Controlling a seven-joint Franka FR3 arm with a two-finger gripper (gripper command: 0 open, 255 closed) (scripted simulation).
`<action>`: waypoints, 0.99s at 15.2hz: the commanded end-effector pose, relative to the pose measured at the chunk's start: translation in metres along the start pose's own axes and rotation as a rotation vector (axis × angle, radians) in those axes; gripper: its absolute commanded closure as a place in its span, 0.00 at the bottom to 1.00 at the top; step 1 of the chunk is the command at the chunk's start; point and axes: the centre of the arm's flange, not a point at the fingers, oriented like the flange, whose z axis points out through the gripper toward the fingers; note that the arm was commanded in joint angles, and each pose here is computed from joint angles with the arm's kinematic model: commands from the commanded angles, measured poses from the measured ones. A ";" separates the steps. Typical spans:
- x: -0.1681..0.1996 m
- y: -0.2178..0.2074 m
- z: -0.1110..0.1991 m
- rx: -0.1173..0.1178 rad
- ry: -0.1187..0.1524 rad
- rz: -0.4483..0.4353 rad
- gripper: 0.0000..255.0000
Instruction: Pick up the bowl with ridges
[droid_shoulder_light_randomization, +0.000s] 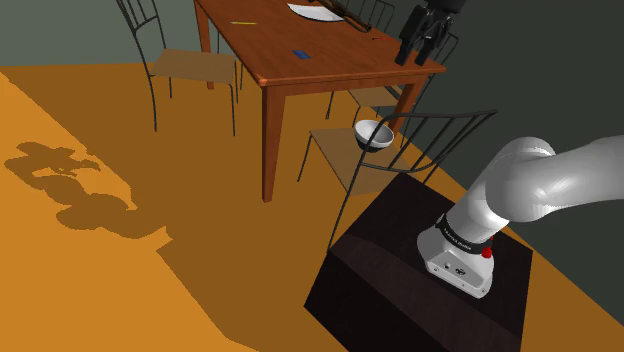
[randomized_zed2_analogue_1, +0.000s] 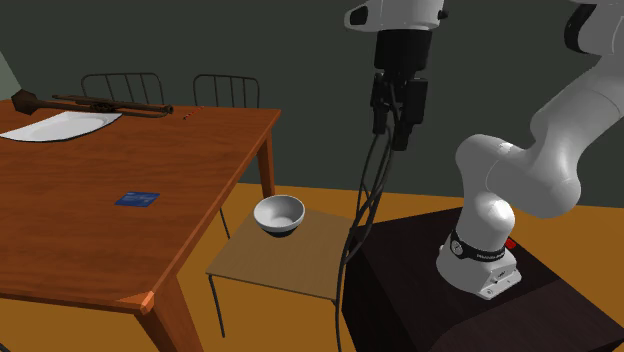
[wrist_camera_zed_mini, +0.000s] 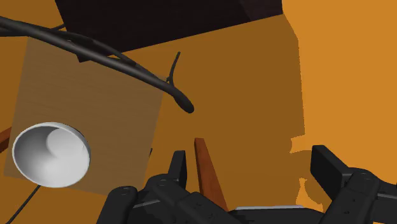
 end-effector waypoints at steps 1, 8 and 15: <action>0.000 0.000 0.000 0.000 0.000 0.000 0.00; 0.029 0.048 0.069 -0.038 0.009 -0.001 0.00; 0.058 0.098 0.136 -0.076 0.018 -0.002 0.00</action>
